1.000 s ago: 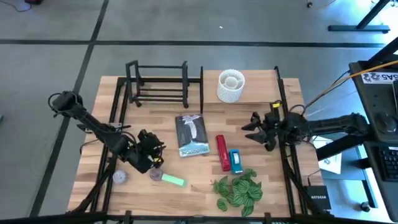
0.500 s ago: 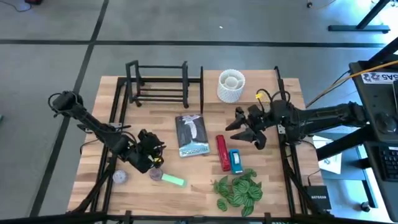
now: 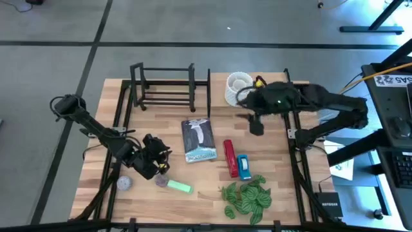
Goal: Stock shelves
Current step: Adjust the white pencil holder on the shelf
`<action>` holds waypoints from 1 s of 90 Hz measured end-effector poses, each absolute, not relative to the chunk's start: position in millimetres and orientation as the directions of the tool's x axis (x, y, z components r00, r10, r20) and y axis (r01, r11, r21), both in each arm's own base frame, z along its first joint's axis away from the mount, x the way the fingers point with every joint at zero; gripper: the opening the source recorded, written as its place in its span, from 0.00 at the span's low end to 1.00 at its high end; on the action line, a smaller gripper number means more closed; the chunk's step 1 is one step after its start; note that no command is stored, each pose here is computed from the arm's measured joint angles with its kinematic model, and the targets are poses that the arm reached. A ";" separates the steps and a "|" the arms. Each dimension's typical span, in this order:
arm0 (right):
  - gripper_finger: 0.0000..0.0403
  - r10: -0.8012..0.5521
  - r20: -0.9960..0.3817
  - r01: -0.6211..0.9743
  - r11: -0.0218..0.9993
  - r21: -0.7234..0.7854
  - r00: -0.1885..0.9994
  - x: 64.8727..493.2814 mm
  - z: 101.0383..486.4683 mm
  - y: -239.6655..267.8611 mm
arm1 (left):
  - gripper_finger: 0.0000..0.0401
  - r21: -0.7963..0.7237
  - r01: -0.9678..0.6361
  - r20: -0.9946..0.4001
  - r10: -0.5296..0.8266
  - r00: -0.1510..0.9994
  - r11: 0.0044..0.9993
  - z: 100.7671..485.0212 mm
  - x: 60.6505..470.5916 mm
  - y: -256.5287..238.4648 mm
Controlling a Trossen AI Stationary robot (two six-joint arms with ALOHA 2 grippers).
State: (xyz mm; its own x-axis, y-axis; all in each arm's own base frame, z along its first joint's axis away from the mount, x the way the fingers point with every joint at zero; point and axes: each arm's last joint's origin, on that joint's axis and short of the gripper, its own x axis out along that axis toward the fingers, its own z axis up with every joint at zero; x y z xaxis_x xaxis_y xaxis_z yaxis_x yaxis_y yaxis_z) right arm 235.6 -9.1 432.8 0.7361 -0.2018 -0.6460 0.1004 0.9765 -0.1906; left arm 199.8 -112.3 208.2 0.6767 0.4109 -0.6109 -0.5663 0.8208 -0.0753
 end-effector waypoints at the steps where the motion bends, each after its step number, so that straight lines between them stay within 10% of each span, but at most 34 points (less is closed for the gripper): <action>1: 0.45 -0.205 -0.653 0.101 0.976 -0.193 0.729 236.2 433.0 -10.5 | 0.17 -0.075 -0.566 -0.611 0.411 0.677 0.821 208.2 199.8 -112.3; 66: 0.44 -0.266 -0.877 0.168 0.962 -0.215 0.399 267.8 380.6 -112.9 | 0.17 -0.075 -0.566 -0.612 0.410 0.676 0.821 208.1 199.8 -112.3; 90: 0.07 -0.186 -0.913 0.150 0.979 -0.140 0.364 268.5 371.4 -119.3 | 0.17 -0.073 -0.566 -0.611 0.411 0.676 0.821 208.1 199.9 -112.3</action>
State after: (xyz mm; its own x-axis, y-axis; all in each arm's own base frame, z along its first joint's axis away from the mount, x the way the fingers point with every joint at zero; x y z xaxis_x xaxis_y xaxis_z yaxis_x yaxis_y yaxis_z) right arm 268.5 -119.3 371.4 0.3636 -0.1861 -0.9128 0.1502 0.9787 -0.1397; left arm 199.9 -112.3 208.1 0.6763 0.4114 -0.6110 -0.5659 0.8212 -0.0735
